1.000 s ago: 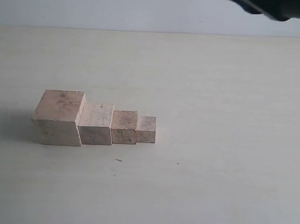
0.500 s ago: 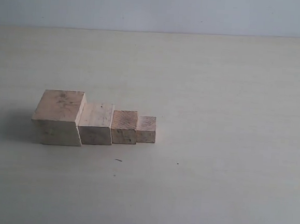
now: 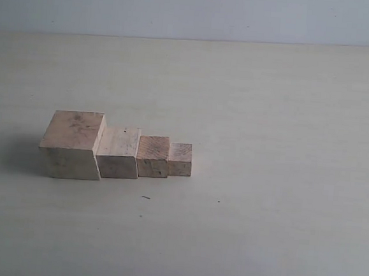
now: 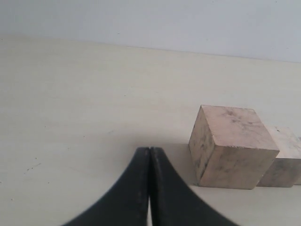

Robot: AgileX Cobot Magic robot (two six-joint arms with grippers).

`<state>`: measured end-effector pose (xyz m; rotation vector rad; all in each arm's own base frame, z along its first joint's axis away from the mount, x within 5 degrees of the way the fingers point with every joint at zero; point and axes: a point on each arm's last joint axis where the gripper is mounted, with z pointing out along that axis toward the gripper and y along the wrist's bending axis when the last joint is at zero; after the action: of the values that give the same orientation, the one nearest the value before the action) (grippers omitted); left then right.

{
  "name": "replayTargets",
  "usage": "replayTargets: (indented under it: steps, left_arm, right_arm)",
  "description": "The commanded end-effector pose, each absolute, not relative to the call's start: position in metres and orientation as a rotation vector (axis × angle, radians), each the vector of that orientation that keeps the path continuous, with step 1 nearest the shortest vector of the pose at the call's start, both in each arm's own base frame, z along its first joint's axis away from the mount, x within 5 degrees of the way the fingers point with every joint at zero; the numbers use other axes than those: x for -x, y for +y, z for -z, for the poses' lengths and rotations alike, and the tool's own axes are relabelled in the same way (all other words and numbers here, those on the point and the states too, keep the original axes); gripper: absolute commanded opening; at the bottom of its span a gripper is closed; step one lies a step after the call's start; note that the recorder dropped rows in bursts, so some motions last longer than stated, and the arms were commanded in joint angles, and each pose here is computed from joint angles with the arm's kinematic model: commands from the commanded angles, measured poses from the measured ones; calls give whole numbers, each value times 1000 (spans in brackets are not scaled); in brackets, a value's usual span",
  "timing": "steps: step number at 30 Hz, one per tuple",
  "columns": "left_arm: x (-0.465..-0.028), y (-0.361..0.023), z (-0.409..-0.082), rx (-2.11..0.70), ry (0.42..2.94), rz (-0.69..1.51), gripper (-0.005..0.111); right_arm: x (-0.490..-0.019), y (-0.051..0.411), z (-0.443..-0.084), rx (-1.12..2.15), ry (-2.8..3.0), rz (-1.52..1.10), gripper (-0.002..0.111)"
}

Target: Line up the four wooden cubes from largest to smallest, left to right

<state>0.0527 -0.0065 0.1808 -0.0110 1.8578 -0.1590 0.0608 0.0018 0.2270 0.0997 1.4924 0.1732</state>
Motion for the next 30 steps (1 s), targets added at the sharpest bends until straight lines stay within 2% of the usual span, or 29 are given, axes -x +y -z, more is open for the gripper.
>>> replayTargets:
  steps: [1,17,25,30]
  left_arm:
    - [-53,-7,-181,5,1846,160,0]
    - [-53,-7,-181,5,1846,160,0]
    - [-53,-7,-181,5,1846,160,0]
    - [-53,-7,-181,5,1846,160,0]
  right_arm:
    - [-56,1,-215,-90,1467,-155,0]
    - [-56,4,-211,21,1506,-86,0]
    - [-54,1,-185,-33,1795,-76,0]
    - [-54,1,-184,6,1805,-43,0]
